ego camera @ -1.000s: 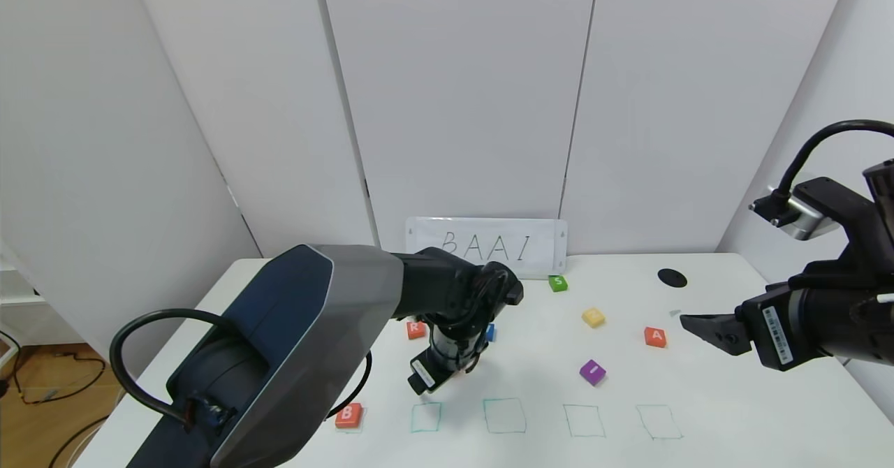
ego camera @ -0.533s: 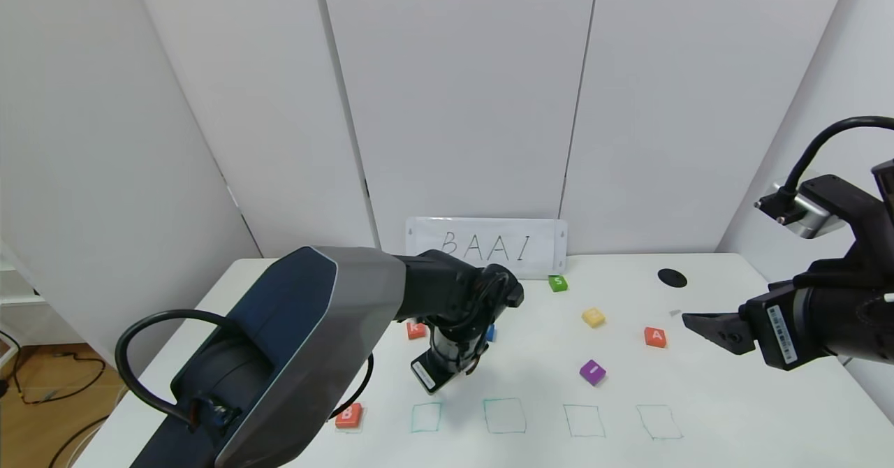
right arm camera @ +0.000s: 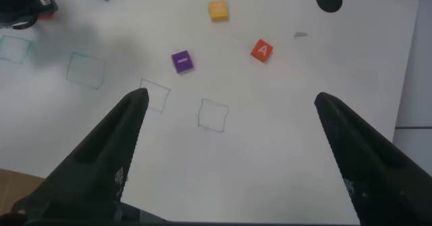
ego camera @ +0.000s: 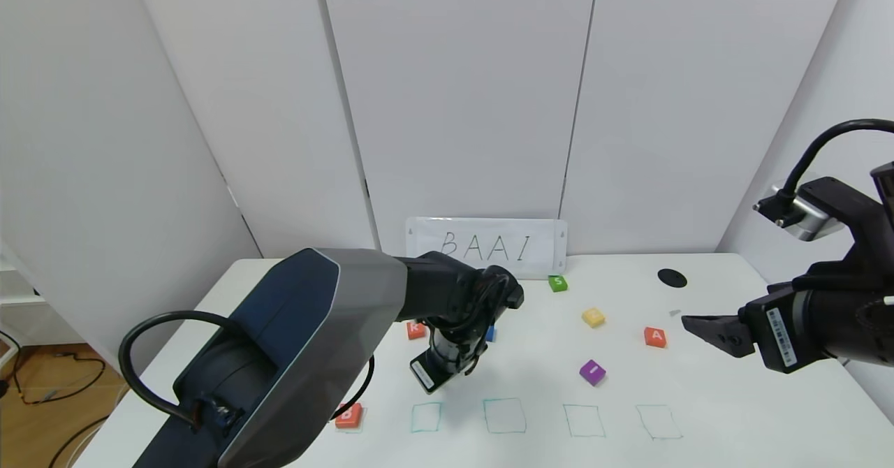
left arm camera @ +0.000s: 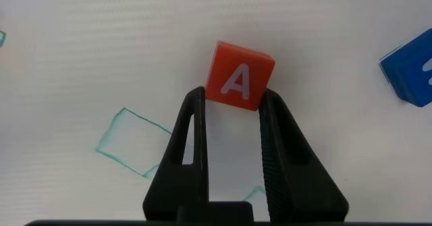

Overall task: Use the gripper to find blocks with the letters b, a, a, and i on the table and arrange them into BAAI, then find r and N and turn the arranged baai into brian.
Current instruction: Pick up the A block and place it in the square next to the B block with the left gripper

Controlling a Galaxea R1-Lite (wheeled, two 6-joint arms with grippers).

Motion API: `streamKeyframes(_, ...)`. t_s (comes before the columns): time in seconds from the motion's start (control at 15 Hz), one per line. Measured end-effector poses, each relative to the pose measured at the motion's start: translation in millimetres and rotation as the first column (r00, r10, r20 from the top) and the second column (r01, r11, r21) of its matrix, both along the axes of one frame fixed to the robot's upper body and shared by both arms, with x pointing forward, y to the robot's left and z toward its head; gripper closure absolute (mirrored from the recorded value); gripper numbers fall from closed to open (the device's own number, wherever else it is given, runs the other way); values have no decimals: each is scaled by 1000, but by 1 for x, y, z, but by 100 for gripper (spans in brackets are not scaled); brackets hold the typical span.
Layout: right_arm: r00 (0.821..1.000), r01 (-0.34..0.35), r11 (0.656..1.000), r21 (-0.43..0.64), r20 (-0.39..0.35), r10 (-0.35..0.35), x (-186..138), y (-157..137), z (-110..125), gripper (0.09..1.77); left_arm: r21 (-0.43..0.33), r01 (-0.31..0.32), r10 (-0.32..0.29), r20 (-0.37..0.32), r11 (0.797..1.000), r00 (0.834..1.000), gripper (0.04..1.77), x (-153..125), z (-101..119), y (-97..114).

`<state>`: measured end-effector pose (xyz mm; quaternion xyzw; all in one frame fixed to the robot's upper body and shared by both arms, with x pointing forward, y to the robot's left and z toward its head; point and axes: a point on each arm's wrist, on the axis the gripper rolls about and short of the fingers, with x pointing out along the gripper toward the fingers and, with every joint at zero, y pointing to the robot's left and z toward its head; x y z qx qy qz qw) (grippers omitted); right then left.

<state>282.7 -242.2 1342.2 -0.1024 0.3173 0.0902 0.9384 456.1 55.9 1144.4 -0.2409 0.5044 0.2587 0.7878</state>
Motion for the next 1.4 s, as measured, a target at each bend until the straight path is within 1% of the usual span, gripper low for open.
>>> streamKeyframes(0.2, 1000, -1, 1000, 1, 1, 1, -1, 0, 0, 9, 6, 5, -5, -5, 1000, 1000, 130, -1, 0, 0)
streamKeyframes(0.33, 1000, -1, 1000, 2, 4, 1, -1, 0, 1, 9, 23, 21, -20, -30, 1000, 999, 130, -6, 4, 0)
streamKeyframes(0.6, 1000, -2, 1000, 5, 10, 2, -3, -1, 2, 9, 51, 104, -101, -57, 993, 993, 130, -16, 25, 5)
streamKeyframes(0.73, 1000, -2, 1000, 7, 14, 2, -3, -2, 3, 9, 60, 158, -154, -67, 986, 986, 130, -24, 39, 11)
streamKeyframes(0.87, 1000, -2, 1000, 10, 18, 2, -5, -2, 4, 9, 77, 227, -221, -82, 971, 972, 130, -35, 49, 19)
streamKeyframes(1.0, 1000, -3, 1000, 14, 25, 3, -6, -3, 6, 9, 88, 300, -293, -83, 950, 953, 130, -46, 53, 28)
streamKeyframes(1.2, 999, -7, 1000, 17, 31, 7, -8, -3, 8, 9, 82, 396, -391, -63, 915, 918, 130, -66, 47, 40)
streamKeyframes(1.4, 999, -18, 1000, 14, 29, 18, -10, -1, 7, 9, 70, 453, -451, -40, 889, 892, 130, -88, 35, 47)
